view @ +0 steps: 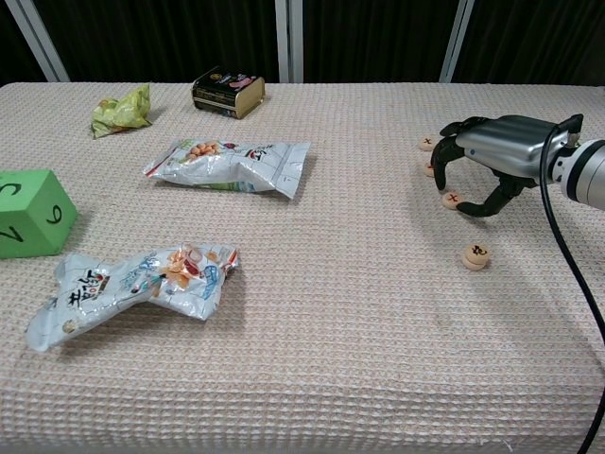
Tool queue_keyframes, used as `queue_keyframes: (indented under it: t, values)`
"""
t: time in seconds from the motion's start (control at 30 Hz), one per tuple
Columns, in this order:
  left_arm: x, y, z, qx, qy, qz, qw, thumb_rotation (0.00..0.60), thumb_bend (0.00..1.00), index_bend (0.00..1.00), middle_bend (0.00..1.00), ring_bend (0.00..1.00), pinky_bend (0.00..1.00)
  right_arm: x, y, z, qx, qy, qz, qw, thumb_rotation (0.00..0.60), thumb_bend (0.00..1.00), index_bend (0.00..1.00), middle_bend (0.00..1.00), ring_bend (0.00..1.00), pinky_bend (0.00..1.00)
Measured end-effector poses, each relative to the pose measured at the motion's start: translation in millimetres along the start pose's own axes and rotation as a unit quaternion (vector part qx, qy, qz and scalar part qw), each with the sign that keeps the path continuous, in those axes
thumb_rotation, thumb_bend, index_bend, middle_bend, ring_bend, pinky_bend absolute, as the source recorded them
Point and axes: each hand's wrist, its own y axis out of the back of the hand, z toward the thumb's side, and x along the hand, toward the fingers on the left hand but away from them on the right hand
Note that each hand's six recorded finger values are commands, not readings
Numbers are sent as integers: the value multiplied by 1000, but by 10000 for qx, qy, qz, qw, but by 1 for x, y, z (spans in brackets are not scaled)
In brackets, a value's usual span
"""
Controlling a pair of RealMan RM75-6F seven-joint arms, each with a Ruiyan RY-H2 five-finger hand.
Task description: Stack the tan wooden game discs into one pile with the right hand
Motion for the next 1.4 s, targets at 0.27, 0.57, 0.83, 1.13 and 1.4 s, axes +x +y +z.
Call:
queue_keyframes:
  t: [0.27, 0.57, 0.83, 1.13, 1.4]
  values:
    - [0, -1, 0, -16, 1, -18, 10000, 600, 127, 277, 158, 131, 183, -3, -4, 1, 2, -31, 27, 10000, 600, 363, 523, 244, 4, 10]
    - [0, -3, -3, -44, 25, -25, 10000, 600, 126, 277, 158, 131, 183, 16, 12, -5, -211, -18, -241, 9995, 600, 378, 543, 255, 4, 10]
    - [1, -1, 1, -35, -46, 11, 10000, 600, 126, 277, 158, 131, 184, 71, 27, -1, -120, 421, -271, 9987, 600, 378, 551, 253, 4, 9]
    - [-2, 0, 4, -37, -70, 36, 10000, 600, 126, 277, 158, 131, 184, 90, 9, 19, 250, 763, 34, 9968, 600, 378, 529, 241, 4, 1]
    - [-4, 0, 3, -48, -33, 25, 10000, 600, 127, 277, 158, 131, 183, 85, 4, 28, 438, 887, 65, 9951, 600, 378, 513, 237, 4, 0]
